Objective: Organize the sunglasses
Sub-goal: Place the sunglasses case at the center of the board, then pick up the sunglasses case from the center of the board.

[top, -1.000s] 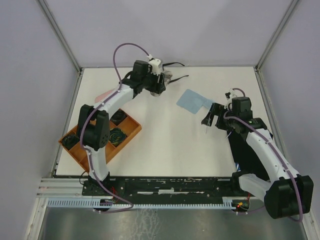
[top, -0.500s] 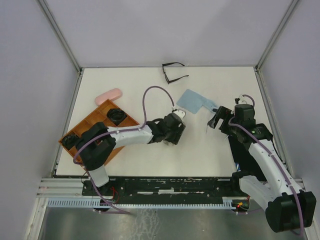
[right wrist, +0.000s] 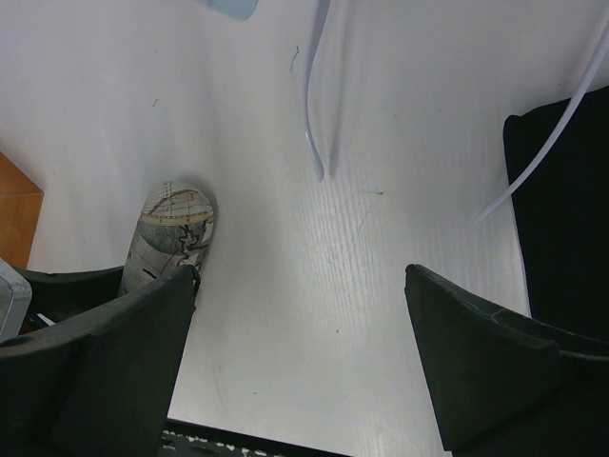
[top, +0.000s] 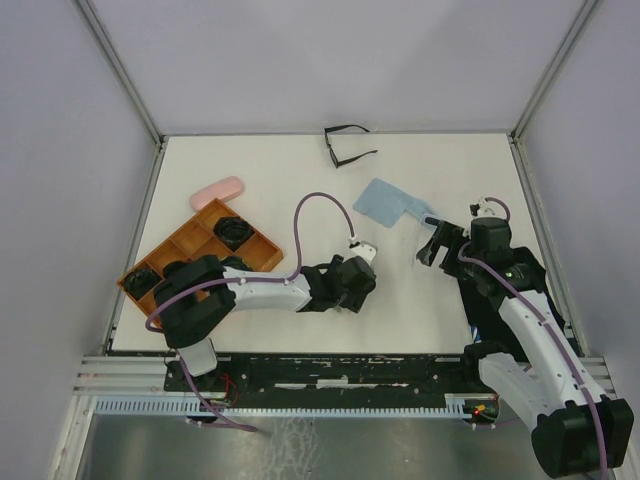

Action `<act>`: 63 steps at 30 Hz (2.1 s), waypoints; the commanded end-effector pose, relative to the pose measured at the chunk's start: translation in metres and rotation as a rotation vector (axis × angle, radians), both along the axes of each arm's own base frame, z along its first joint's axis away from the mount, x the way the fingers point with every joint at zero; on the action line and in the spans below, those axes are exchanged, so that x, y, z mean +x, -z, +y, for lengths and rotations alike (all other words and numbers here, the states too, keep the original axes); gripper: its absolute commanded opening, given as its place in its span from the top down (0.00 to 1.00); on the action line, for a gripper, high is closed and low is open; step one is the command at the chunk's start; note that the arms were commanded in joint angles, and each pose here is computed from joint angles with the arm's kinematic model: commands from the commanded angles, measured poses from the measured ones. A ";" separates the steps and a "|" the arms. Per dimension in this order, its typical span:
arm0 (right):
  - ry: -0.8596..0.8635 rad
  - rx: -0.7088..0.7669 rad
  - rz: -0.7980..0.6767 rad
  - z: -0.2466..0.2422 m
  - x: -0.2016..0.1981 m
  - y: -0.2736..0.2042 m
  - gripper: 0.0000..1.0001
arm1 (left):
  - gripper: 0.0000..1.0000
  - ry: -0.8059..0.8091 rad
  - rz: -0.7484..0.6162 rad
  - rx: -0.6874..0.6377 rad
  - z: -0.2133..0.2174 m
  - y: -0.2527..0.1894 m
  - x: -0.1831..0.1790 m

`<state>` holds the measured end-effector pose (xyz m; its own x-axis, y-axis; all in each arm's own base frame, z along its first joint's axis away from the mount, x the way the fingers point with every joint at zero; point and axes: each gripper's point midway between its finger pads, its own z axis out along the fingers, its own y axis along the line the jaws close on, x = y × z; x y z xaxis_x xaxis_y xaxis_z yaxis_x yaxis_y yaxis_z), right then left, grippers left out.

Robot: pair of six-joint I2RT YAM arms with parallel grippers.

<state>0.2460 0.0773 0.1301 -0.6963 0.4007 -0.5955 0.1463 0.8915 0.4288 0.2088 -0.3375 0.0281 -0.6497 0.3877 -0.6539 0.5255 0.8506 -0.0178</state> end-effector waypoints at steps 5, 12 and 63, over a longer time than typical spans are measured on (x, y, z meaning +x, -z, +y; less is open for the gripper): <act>0.009 -0.011 -0.037 -0.003 -0.002 -0.004 0.01 | 0.38 0.048 0.018 -0.052 -0.019 -0.004 -0.003; 0.000 0.011 -0.045 0.000 -0.002 -0.003 0.01 | 0.17 0.088 0.060 -0.061 -0.022 -0.012 -0.001; -0.139 0.132 -0.207 0.030 0.003 -0.043 0.01 | 0.97 0.196 0.066 -0.353 -0.033 -0.103 0.042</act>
